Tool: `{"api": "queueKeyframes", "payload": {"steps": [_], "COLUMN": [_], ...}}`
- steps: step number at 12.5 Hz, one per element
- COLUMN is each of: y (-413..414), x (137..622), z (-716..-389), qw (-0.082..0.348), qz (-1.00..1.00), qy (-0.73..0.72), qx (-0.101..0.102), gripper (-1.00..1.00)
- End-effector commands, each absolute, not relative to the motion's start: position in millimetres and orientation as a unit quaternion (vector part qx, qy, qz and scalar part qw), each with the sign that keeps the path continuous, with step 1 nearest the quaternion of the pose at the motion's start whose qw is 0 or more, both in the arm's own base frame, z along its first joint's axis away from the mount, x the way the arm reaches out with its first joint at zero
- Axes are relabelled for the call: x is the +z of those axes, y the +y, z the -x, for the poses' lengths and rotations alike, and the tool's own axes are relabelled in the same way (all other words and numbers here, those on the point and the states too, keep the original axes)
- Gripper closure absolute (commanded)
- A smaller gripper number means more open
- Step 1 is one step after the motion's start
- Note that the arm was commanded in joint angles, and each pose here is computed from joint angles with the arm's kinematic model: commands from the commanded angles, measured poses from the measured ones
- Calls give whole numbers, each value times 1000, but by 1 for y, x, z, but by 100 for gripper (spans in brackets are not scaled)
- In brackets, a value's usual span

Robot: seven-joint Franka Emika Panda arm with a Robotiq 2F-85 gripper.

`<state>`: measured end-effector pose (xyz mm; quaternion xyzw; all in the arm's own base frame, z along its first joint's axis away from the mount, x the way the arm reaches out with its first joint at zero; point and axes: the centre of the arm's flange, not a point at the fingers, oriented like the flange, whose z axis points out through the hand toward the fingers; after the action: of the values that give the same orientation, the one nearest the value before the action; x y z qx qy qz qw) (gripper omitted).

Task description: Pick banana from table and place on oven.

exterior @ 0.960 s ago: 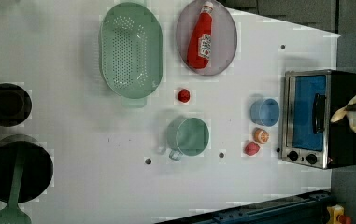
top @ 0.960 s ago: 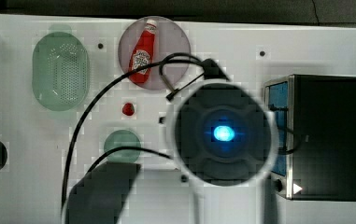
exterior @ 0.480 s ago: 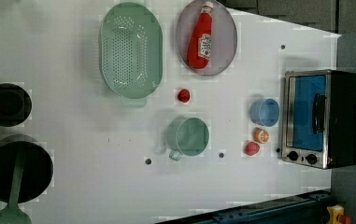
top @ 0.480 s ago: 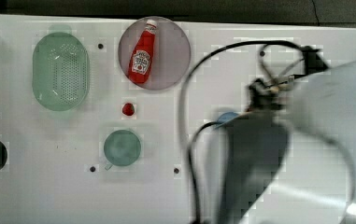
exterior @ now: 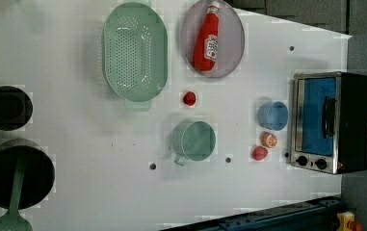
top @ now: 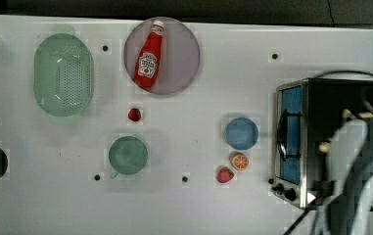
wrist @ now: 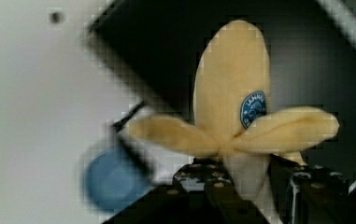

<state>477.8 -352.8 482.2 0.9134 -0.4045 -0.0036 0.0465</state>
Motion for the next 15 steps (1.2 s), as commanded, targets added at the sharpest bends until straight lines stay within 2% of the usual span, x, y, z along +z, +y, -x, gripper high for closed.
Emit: {"api": "queueKeyframes", "payload": {"steps": [1, 3, 5, 9, 10, 12, 15], "y": [-374, -390, -398, -394, -393, -380, -317], "x": [474, 457, 449, 441, 445, 465, 510], "z": [-474, -471, -471, -472, -473, -482, -504], "qw": [63, 69, 68, 60, 60, 55, 23], "qz": [-942, -944, -944, -945, -946, -950, -951], "qy": [-329, -322, -322, -321, -320, -308, -308], "qx": [-1, -6, 3, -2, 1, 15, 19], "gripper": [50, 43, 2, -89, -100, -100, -100]}}
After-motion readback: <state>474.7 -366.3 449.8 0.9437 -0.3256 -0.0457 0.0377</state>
